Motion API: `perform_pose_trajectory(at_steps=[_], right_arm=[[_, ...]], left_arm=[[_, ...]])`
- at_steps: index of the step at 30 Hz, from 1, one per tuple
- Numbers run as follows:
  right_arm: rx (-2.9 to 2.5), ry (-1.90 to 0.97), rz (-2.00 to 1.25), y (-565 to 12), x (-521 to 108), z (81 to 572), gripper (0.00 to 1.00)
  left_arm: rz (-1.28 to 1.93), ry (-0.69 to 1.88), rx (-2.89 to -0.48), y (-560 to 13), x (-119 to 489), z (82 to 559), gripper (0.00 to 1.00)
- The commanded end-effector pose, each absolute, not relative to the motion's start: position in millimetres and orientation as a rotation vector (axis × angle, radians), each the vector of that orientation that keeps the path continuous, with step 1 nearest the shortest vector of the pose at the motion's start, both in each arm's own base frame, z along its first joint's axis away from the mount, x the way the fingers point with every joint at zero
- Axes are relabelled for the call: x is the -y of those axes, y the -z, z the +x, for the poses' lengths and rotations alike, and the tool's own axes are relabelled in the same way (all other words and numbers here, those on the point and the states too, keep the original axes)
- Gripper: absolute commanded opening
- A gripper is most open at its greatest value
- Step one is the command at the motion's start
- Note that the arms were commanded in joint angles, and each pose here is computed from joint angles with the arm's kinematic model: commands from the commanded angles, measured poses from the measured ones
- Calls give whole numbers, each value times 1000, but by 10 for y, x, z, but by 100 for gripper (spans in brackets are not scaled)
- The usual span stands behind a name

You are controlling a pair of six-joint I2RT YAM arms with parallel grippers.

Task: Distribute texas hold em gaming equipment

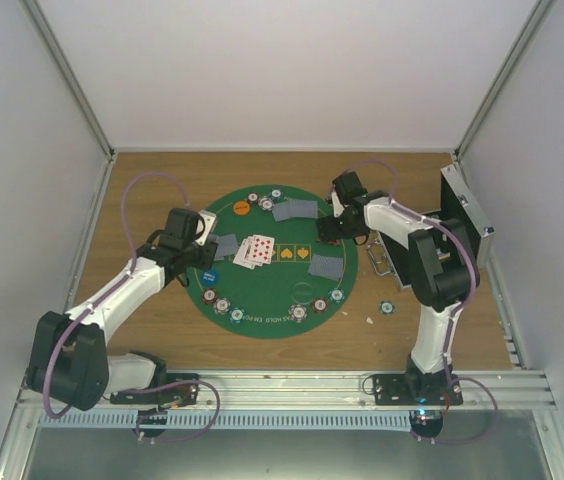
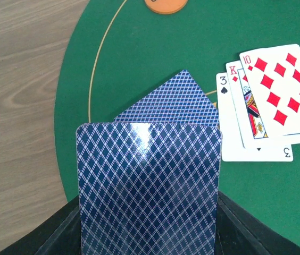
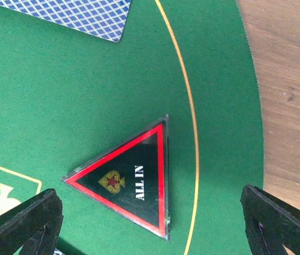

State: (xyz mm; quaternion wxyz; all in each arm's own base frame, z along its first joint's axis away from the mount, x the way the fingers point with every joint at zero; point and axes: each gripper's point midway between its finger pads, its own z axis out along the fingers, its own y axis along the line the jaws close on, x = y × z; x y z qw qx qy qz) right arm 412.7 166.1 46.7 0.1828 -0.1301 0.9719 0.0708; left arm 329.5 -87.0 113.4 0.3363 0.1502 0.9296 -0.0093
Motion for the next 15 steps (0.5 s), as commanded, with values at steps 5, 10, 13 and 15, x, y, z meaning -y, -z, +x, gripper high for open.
perform_pose_trajectory(at_steps=[5,10,13,15], right_arm=[[-2710,-226,-520,-413,-1875,4213,92],[-2720,-219,-572,-330,-1999,4171,91],[-2730,-201,-578,-260,-2012,4167,89],[-2739,-177,-577,-218,-2003,4170,88]], left_arm=[[366,25,-2408,-1109,858,3372,55],[365,23,-2412,-1096,853,3380,55],[365,24,-2412,-1099,852,3377,55],[365,26,-2412,-1098,853,3375,55]])
